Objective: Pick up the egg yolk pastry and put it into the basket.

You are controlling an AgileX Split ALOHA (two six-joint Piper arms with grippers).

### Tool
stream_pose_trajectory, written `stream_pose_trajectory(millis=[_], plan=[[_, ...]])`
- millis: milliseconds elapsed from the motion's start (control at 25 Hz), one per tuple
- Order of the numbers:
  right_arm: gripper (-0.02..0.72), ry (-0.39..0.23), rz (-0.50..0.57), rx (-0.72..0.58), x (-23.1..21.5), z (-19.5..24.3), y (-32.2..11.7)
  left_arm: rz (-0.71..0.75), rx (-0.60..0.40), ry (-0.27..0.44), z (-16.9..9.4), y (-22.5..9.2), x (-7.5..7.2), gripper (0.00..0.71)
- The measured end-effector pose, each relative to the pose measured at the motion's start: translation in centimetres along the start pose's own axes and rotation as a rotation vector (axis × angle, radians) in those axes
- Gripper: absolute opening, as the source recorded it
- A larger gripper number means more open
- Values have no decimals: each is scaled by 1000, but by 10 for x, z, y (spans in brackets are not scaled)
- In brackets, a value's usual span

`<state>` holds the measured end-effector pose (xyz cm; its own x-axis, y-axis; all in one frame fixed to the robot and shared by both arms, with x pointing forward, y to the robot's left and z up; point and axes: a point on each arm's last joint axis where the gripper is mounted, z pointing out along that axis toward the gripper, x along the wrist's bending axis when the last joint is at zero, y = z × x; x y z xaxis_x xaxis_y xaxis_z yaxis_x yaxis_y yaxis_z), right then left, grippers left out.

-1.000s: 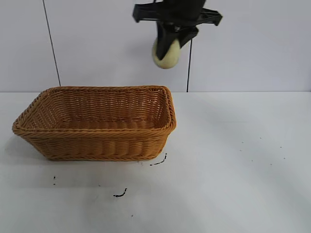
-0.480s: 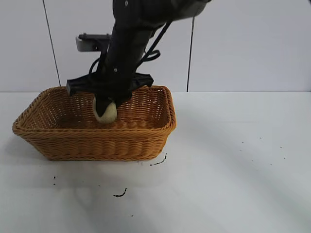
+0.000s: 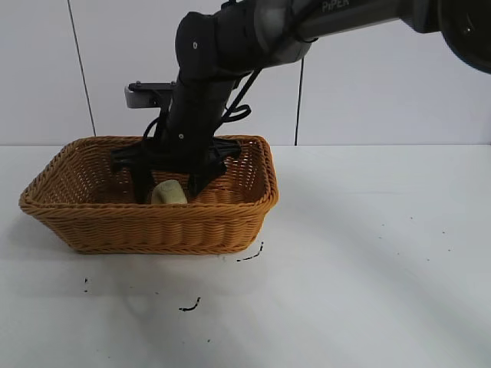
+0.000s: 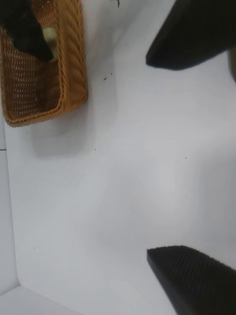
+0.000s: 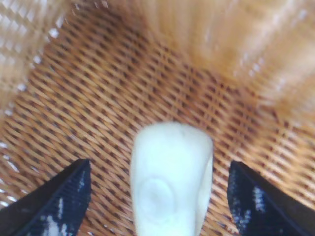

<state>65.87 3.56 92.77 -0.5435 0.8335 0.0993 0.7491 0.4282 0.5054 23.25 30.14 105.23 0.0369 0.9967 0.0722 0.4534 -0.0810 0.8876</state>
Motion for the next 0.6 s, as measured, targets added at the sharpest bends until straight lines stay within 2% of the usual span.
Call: stream_pose_trajectory(millis=[240,400,600], plan=[[572,-38,3,-3,-5,-52,35,0,0,0,0,0,0,697],[572,-85,-7,-32,-8,-94,53,0,0,0,0,0,0,697],[572,-123,37,-70,-40,-116,63,0,0,0,0,0,0,697]])
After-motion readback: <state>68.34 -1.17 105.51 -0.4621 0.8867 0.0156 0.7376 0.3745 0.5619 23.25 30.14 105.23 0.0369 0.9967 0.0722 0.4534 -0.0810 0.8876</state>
